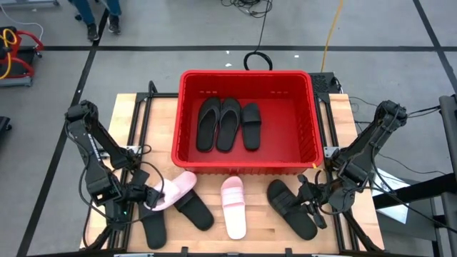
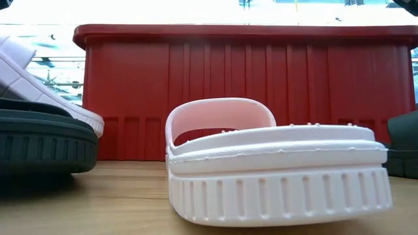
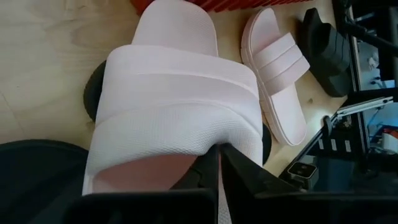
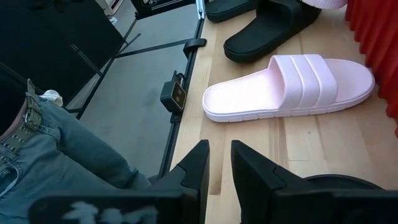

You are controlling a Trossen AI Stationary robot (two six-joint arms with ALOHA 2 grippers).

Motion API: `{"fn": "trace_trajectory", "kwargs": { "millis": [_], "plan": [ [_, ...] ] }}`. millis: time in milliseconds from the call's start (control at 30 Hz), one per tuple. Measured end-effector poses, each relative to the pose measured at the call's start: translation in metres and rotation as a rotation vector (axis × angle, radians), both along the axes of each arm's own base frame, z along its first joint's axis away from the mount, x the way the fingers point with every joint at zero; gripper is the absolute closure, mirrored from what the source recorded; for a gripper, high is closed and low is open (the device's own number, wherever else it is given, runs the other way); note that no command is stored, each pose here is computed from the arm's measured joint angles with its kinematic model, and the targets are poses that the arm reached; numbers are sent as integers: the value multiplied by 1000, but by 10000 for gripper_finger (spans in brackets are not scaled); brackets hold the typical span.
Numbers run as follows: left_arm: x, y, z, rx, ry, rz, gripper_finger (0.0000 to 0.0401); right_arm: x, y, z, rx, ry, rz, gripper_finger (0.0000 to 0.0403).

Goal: Pick and place slides into bin
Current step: Put the black slide into the red bin

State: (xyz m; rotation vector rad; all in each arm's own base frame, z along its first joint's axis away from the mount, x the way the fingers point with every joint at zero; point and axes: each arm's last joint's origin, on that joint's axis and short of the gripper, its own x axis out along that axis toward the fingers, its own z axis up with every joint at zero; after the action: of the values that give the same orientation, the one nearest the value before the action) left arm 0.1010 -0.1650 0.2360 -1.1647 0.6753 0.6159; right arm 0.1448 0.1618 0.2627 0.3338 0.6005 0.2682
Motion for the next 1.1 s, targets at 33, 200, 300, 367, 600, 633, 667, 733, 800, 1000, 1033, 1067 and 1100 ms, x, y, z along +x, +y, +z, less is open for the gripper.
{"fn": "trace_trajectory", "kwargs": {
  "millis": [33,200,300,367,600,633,667,733,800,1000,1033,1067,1100],
  "plan": [
    [0,0,0,0,0,0,398,0,0,0,0,0,0,347],
    [-1,1,0,8,9,-1,400,0,0,0,0,0,0,347],
    [-2,3,-2,9,54,-1,401,0,0,0,0,0,0,347],
    [-4,4,-3,18,89,-1,401,0,0,0,0,0,0,347],
    [-16,22,-4,105,284,25,401,0,0,0,1,0,0,347],
    [-18,26,-4,134,313,29,401,0,0,0,0,0,1,347],
    [-20,29,-3,163,331,34,401,0,0,0,0,0,1,347],
    [-22,36,-2,219,360,48,401,0,0,0,0,0,1,347],
    [-23,42,-1,270,388,55,401,0,0,0,1,0,1,347],
    [-21,55,1,393,453,56,401,0,0,0,1,0,1,347],
    [-20,56,1,400,461,55,401,0,0,0,1,0,1,347],
    [-19,57,1,401,465,52,401,0,0,0,1,0,1,347],
    [-17,57,1,399,467,53,401,0,0,0,1,0,1,347]
  ]
}}
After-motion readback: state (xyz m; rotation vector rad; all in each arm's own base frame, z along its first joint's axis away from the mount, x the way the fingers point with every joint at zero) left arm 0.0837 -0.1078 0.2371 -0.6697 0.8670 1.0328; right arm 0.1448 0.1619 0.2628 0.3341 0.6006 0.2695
